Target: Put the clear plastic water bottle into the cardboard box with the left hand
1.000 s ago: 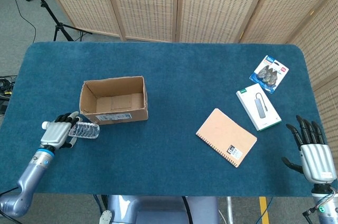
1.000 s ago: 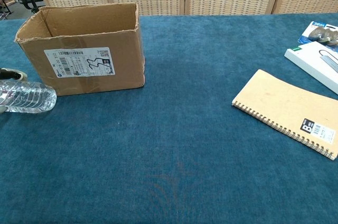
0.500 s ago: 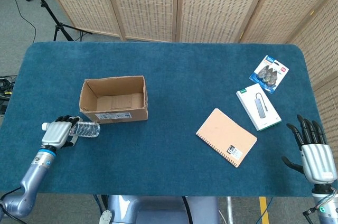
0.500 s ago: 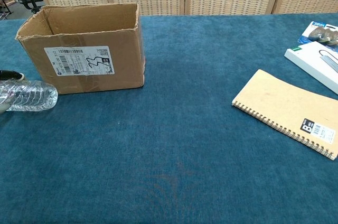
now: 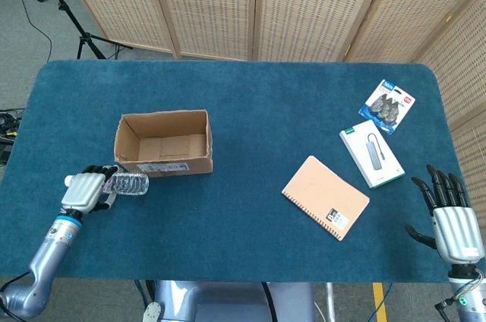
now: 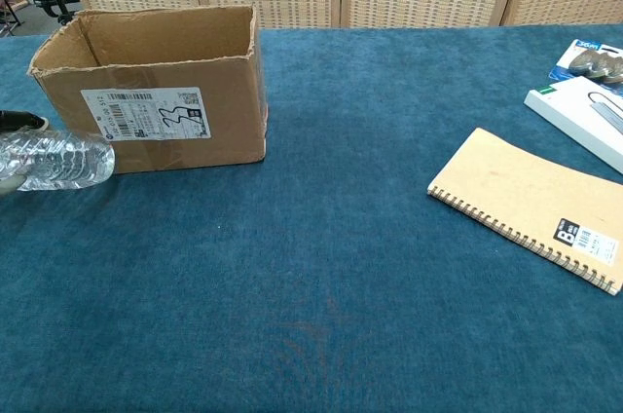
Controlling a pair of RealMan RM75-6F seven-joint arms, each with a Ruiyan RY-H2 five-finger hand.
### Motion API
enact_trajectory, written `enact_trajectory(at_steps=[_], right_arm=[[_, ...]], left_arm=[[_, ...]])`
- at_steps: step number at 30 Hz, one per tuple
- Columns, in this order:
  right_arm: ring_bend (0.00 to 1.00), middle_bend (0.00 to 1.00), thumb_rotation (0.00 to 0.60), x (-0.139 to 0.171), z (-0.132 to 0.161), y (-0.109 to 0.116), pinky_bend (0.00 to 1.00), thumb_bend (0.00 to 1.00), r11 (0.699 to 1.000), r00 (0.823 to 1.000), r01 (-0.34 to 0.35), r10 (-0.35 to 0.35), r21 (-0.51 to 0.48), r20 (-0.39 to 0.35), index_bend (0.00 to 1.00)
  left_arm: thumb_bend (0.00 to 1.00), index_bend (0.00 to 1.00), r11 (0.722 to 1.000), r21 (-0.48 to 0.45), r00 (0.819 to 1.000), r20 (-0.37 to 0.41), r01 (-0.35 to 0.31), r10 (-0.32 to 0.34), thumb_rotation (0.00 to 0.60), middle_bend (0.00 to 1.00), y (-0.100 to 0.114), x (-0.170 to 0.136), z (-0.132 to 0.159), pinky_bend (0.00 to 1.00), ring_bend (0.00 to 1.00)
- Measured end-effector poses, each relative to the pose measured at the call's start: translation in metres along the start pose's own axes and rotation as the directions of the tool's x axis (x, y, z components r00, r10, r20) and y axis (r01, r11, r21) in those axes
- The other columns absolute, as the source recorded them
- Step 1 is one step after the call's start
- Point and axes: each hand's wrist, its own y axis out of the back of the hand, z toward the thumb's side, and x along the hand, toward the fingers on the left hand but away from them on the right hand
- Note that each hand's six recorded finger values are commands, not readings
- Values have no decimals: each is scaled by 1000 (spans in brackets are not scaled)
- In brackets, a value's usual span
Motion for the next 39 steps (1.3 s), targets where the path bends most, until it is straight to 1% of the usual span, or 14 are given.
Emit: enact_trajectory(at_steps=[11,17,21,30,39], right_arm=[[0,0,600,0,0,0,0,107,1000,1000,4,-4,-2,-2,157],[0,0,600,0,1,0,0,106,1000,1000,5,-5,-5,-5,157],[0,0,600,0,1,0,0,105,1000,1000,8,-8,-7,-5,157],[0,0,600,0,1,1,0,105,1000,1000,9,-9,-10,-6,157],[0,0,600,0,1,0,0,105,1000,1000,7,-7,-8,-5,157]], left_arm=[[746,718,998,-48,997,71,-27,30,600,508,28,-16,30,372,305],[747,718,996,-73,990,128,-55,64,600,508,51,-23,51,372,305],[747,718,995,-81,987,149,-55,67,600,508,60,-25,60,372,305],[747,718,996,-79,980,192,-29,44,600,508,67,-39,73,372,305],[747,720,998,-61,981,190,-19,30,600,511,69,-49,70,375,310]])
